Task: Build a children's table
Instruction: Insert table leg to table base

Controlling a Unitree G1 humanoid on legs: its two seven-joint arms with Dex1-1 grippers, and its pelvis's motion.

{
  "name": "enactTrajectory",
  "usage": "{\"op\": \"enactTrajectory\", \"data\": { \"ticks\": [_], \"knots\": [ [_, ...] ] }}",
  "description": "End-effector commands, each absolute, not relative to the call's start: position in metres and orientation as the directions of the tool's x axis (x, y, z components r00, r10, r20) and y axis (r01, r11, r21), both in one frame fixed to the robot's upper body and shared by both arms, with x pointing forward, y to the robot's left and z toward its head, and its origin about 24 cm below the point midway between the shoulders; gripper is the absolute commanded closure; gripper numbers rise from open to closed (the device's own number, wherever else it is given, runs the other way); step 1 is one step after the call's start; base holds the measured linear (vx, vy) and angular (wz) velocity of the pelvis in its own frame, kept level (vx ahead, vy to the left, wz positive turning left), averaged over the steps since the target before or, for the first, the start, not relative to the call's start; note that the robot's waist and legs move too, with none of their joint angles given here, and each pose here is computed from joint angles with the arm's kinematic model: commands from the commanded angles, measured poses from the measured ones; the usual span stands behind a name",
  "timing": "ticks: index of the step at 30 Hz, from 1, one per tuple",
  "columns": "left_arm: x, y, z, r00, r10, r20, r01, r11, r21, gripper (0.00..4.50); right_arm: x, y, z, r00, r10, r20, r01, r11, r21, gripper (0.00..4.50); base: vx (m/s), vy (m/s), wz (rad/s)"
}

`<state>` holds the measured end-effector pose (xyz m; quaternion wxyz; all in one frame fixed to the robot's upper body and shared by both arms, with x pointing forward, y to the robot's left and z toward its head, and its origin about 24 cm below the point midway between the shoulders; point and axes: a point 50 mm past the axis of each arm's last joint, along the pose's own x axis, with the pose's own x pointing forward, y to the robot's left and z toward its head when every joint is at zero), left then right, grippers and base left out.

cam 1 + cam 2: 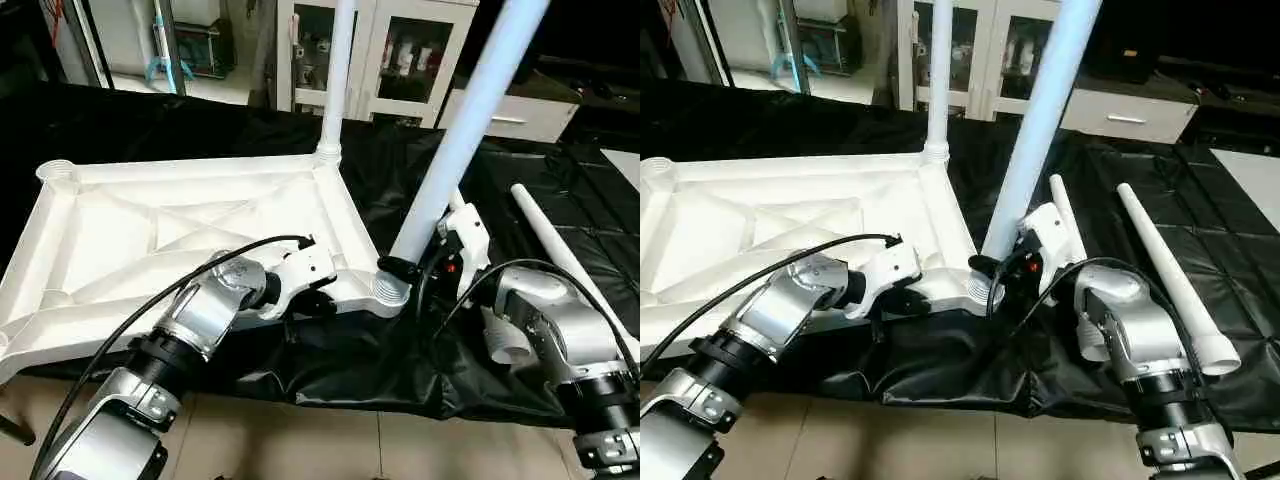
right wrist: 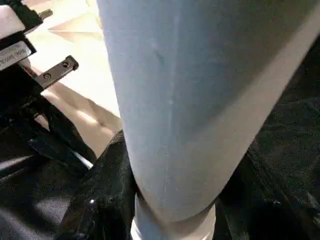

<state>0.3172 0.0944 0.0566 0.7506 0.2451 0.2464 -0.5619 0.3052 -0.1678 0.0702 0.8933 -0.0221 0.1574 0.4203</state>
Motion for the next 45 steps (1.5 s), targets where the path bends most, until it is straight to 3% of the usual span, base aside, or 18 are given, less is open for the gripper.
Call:
{"op": "enactTrajectory", "data": {
  "ticks": [1,9,17,22,31,37,45],
  "knots": [
    [0.323,0.094,0.067,0.295,-0.721,-0.626,0.953,0.265,0.144,4.5,0.288,-0.17,0.03,0.515,0.727,-0.454,-0.745,0.642,0.182,2.65,0.0,0.0,0.0],
    [0.32,0.099,0.062,0.29,-0.72,-0.631,0.954,0.268,0.132,4.5,0.286,-0.176,0.023,0.556,0.695,-0.456,-0.699,0.688,0.195,2.65,0.0,0.0,0.0],
    [0.323,0.093,0.058,0.359,-0.717,-0.598,0.922,0.373,0.107,4.5,0.305,-0.174,0.015,0.712,0.521,-0.472,-0.533,0.837,0.12,2.66,0.0,0.0,0.0],
    [0.331,0.07,0.068,0.42,-0.719,-0.554,0.892,0.44,0.105,4.5,0.33,-0.158,0.016,0.807,0.364,-0.465,-0.372,0.925,0.078,2.66,0.0,0.0,0.0],
    [0.34,0.026,0.099,0.492,-0.745,-0.45,0.86,0.496,0.118,4.5,0.363,-0.129,0.028,0.89,0.151,-0.431,-0.125,0.988,0.088,2.66,-0.029,-0.015,0.0],
    [0.338,0.014,0.102,0.504,-0.751,-0.427,0.854,0.506,0.118,4.5,0.369,-0.122,0.031,0.904,0.07,-0.422,-0.035,0.995,0.091,2.66,0.098,-0.008,-0.16],
    [0.341,0.018,0.099,0.533,-0.723,-0.44,0.833,0.539,0.125,4.5,0.371,-0.114,0.031,0.904,0.069,-0.421,-0.033,0.995,0.092,2.66,0.052,-0.023,-0.08]
  ]
}}
